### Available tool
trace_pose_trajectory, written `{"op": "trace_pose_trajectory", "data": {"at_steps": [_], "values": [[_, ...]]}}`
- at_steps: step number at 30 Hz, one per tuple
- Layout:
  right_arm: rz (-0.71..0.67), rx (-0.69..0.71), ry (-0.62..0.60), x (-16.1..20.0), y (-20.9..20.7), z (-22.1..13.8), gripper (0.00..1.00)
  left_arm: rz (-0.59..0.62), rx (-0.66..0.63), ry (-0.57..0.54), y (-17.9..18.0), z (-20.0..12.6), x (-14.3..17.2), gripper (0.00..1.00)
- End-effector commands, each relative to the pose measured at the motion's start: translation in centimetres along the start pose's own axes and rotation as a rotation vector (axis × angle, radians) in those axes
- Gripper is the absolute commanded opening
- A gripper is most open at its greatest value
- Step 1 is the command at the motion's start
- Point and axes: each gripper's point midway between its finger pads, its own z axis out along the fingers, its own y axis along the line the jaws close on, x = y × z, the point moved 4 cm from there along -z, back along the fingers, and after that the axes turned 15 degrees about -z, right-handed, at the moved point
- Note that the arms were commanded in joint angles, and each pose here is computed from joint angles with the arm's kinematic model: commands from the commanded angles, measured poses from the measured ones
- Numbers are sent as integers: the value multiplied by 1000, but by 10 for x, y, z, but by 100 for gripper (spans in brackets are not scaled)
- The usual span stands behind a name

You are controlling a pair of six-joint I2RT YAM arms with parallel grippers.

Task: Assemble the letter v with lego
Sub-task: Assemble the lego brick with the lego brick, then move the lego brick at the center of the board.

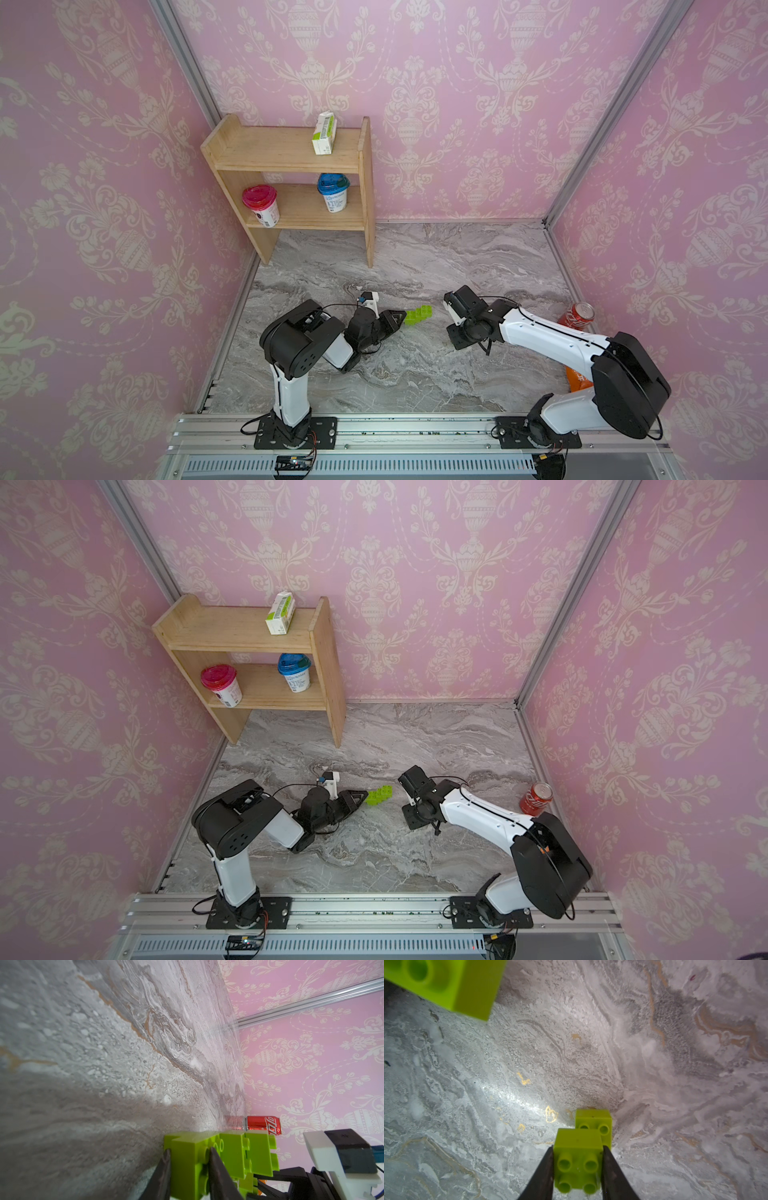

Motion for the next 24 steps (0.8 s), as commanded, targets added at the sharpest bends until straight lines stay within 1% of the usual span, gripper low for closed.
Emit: {"op": "trace_pose_trajectory", "data": {"at_steps": [1, 4, 12, 19, 24], "values": [[17, 13, 35, 4, -1, 6, 15, -31, -92, 2, 28, -2, 4, 13], [21, 15, 59, 6, -1, 11, 15, -29, -96, 0, 29, -3, 4, 13], [34, -10, 59, 2, 10, 17, 15, -26, -98, -5, 29, -4, 3, 12], [96, -45, 18, -6, 31, 21, 14, -24, -99, -4, 29, -4, 3, 13], [126, -8, 24, -12, 46, 26, 14, -24, -97, -2, 29, -4, 4, 13]]}}
